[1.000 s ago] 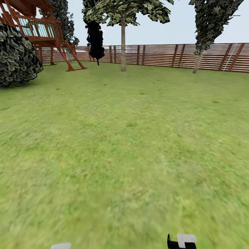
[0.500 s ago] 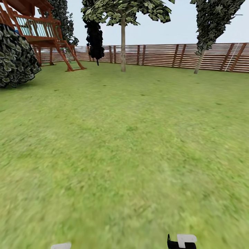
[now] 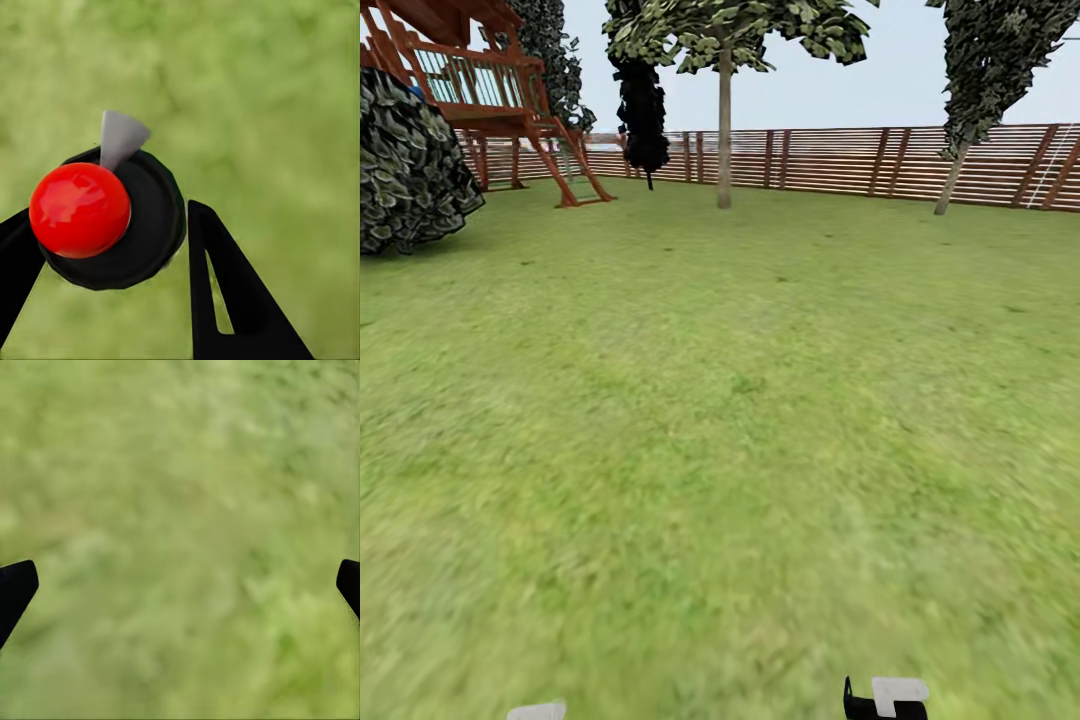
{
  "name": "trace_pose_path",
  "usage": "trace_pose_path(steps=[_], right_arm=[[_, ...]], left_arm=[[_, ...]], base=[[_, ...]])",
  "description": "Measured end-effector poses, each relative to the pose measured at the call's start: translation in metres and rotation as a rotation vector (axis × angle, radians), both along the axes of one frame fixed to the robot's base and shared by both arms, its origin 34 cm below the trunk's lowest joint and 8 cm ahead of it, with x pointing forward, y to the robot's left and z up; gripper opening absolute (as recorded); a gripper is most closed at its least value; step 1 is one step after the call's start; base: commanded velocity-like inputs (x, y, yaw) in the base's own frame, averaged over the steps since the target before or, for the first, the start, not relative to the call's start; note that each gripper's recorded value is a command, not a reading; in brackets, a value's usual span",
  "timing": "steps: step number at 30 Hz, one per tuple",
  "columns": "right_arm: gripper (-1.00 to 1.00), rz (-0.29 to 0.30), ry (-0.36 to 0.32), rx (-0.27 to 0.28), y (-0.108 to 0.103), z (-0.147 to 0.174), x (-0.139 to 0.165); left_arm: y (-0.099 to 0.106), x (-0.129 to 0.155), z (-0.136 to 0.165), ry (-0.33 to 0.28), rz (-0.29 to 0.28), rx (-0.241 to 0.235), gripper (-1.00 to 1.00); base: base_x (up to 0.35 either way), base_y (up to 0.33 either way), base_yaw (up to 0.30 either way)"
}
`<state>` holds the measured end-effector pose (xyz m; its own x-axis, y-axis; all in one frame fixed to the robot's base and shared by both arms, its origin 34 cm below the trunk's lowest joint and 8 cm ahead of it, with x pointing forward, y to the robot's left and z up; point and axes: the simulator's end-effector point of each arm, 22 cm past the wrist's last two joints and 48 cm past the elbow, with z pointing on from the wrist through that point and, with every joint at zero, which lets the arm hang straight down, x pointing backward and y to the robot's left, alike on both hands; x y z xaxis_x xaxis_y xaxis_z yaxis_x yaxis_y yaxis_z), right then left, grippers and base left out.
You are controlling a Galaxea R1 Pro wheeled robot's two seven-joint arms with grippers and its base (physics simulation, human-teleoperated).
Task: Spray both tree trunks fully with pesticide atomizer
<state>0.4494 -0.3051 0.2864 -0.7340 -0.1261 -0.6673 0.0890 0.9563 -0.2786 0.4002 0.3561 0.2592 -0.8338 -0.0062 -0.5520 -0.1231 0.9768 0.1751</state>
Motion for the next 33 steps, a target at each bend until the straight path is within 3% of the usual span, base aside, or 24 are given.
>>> trace_pose_path(steps=[33], right_arm=[[1.0,0.001,0.0,-0.002,-0.001,0.0001,0.0002]], left_arm=[[0.0,0.0,0.0,0.0,0.0,0.0,-1.0]], base=[[0.338,0.0,0.0]])
